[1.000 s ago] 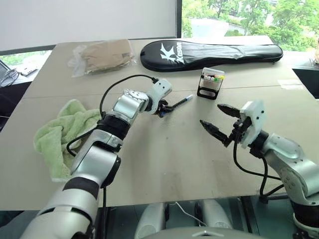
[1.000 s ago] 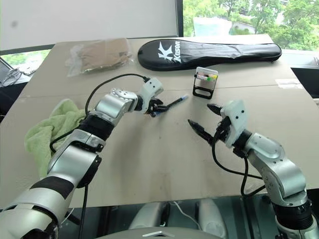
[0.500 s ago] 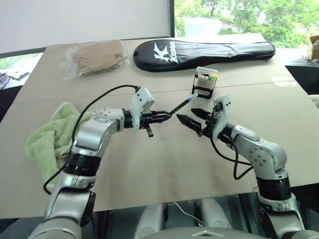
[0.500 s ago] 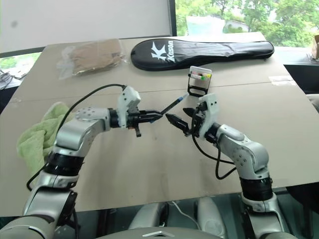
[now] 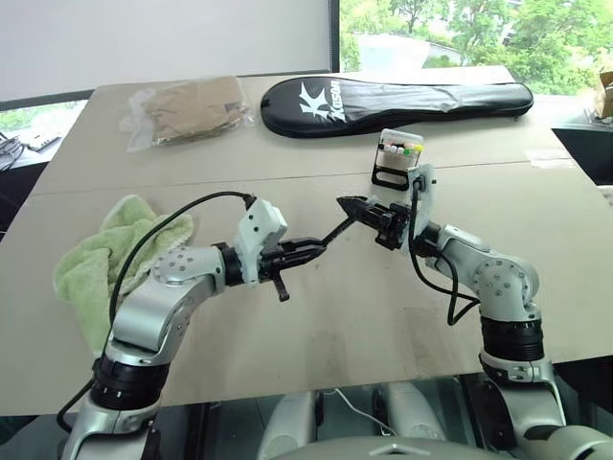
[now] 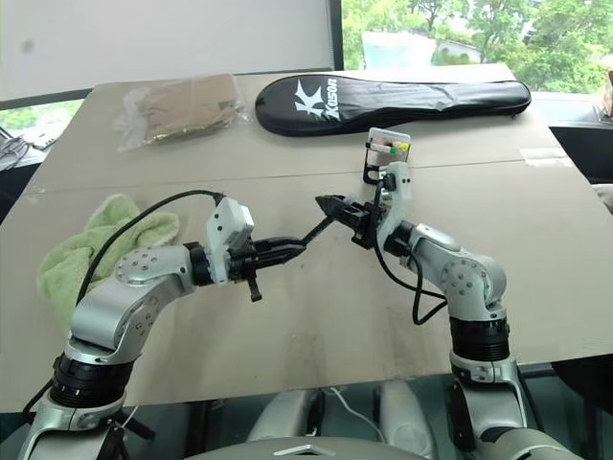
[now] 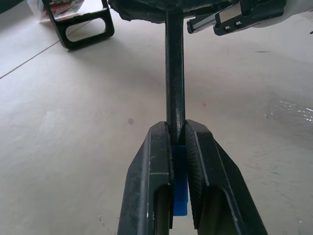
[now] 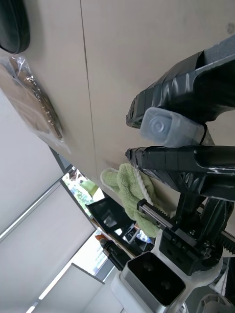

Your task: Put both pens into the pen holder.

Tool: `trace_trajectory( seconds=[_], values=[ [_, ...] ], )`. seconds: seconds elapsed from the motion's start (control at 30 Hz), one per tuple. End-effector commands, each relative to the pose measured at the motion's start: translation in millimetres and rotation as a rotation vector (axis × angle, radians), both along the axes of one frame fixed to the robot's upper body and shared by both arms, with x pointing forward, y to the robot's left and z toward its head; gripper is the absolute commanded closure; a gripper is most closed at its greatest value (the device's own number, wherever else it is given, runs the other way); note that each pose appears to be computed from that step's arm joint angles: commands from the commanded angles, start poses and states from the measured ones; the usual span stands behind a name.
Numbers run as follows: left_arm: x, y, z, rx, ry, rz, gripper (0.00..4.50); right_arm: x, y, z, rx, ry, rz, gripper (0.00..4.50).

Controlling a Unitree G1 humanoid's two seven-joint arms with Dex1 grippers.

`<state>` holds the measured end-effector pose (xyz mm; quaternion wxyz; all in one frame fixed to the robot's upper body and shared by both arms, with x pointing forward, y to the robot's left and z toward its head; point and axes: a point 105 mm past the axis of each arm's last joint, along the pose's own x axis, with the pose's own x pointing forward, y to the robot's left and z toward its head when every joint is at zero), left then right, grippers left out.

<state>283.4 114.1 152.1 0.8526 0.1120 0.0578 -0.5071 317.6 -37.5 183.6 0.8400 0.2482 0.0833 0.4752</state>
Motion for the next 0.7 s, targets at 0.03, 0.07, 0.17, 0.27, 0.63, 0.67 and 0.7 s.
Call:
trace_trajectory(
  seconds=[0.03, 0.07, 0.17, 0.27, 0.63, 0.67, 0.7],
  values=[
    [-1, 0, 24, -0.104, -0.047, -0.038, 4.5, -4, -6, 7, -0.01, -0.022, -0.015, 4.39],
    [-5, 1, 31, -0.153, -0.032, -0.066, 3.8, -4, -9, 11, -0.004, -0.038, -0.029, 4.39],
    [-5, 13, 52, -0.265, -0.017, -0.051, 2.79, -3, -27, 35, 0.029, -0.133, -0.094, 4.4],
    [-1, 30, 60, -0.31, 0.006, 0.02, 2.29, 7, -58, 73, 0.025, -0.284, -0.262, 4.4],
    [10, 37, 48, -0.293, -0.056, 0.184, 2.29, 28, -96, 146, -0.07, -0.621, -0.603, 4.4],
    [10, 37, 48, -0.294, -0.061, 0.187, 2.29, 30, -95, 146, -0.083, -0.632, -0.613, 4.4],
    [10, 36, 48, -0.292, -0.067, 0.19, 2.29, 34, -93, 144, -0.126, -0.657, -0.628, 4.4]
  ],
)
